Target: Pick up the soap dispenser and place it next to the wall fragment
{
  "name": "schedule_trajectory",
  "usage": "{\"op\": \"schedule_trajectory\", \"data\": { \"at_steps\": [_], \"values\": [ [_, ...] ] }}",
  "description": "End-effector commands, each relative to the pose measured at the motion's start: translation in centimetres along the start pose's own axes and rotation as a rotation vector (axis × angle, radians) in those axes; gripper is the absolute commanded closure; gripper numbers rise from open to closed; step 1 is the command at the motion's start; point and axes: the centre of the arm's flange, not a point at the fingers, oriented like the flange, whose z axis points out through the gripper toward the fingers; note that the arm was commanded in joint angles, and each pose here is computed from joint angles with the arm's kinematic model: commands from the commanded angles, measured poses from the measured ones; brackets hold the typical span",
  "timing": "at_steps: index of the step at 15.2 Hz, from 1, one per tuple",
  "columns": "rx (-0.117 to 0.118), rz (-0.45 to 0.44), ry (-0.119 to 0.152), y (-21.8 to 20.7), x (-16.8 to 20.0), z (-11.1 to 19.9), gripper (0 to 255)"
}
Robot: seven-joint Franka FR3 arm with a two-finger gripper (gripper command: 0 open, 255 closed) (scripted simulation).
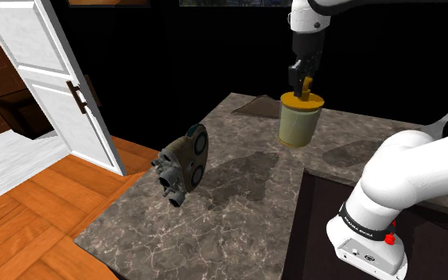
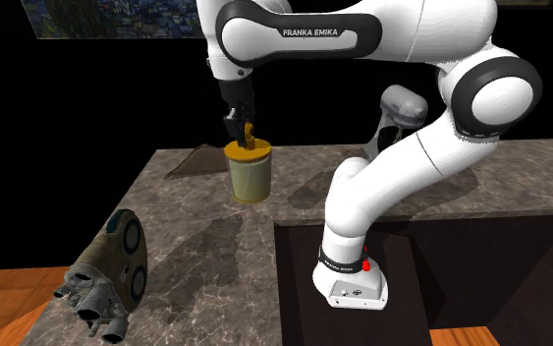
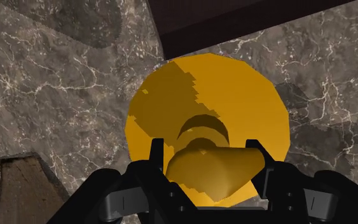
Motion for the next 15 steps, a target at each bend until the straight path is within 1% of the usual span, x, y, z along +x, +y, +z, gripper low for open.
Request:
{"op": "schedule_trajectory", "data": {
  "at_steps": [1, 15],
  "values": [
    [0.0, 0.0, 0.0, 0.2, 0.0, -1.1, 255],
    [0.0, 0.0, 0.0, 1.4, -0.4, -8.4, 255]
  ]
}}
